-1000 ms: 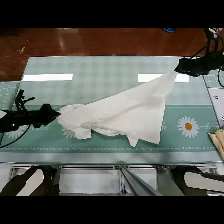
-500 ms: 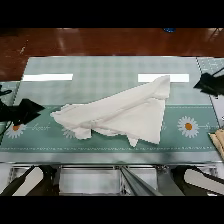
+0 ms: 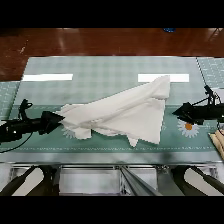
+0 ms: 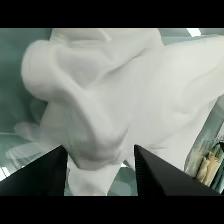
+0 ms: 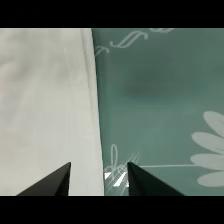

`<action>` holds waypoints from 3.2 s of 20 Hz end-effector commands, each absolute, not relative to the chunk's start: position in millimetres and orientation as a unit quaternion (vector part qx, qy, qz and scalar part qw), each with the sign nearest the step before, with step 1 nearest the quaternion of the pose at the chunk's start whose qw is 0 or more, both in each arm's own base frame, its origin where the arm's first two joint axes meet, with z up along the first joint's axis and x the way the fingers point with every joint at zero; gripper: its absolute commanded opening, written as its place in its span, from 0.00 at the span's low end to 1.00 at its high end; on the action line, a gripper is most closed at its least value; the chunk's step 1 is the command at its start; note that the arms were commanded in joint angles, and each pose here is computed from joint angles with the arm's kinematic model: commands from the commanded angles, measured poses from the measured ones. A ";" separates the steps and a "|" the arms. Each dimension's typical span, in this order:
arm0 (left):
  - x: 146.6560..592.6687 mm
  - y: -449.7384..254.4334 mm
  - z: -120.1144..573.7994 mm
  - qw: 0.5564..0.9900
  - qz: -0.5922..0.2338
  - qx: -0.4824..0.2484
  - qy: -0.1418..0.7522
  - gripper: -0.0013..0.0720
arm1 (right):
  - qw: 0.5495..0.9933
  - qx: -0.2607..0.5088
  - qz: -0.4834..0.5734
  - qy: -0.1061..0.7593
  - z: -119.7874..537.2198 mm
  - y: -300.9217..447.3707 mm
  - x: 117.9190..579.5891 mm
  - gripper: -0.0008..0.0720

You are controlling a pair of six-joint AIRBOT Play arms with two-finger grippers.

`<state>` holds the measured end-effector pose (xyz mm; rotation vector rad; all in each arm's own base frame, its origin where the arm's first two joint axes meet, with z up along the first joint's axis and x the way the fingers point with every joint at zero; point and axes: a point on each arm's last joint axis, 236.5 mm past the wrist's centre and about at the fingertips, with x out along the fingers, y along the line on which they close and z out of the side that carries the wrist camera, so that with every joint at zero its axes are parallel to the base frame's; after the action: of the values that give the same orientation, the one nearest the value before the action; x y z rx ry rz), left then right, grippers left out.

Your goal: Fold the shirts.

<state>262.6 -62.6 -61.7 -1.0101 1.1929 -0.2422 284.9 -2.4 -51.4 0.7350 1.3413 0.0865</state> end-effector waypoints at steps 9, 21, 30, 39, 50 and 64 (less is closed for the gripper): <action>271.8 -79.7 -73.0 0.724 -0.112 -0.422 0.534 0.04 | 0.636 0.392 0.049 0.664 -84.1 39.0 227.5 0.57; 266.6 -87.3 -67.8 0.713 -0.129 -0.426 0.541 0.04 | 0.674 0.360 0.163 0.625 -81.5 142.1 273.6 0.04; 384.9 -81.9 266.1 0.838 -0.320 -0.381 0.222 0.04 | 0.870 0.217 0.300 0.327 269.8 111.1 413.5 0.04; 256.1 -101.8 501.1 0.957 -0.274 -0.094 -0.001 0.04 | 0.981 -0.006 0.189 0.047 504.4 80.6 259.6 0.04; 163.7 -83.6 493.7 0.993 -0.122 0.008 -0.007 0.04 | 0.989 -0.014 0.104 0.108 459.5 53.9 190.3 0.04; 415.4 -51.2 134.4 0.883 -0.171 -0.275 0.338 0.04 | 0.871 0.160 0.131 0.446 109.2 37.3 414.3 0.04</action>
<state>372.4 -47.5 207.8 -0.5024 0.6149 -0.3725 370.1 47.8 180.6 0.2727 0.8419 0.2984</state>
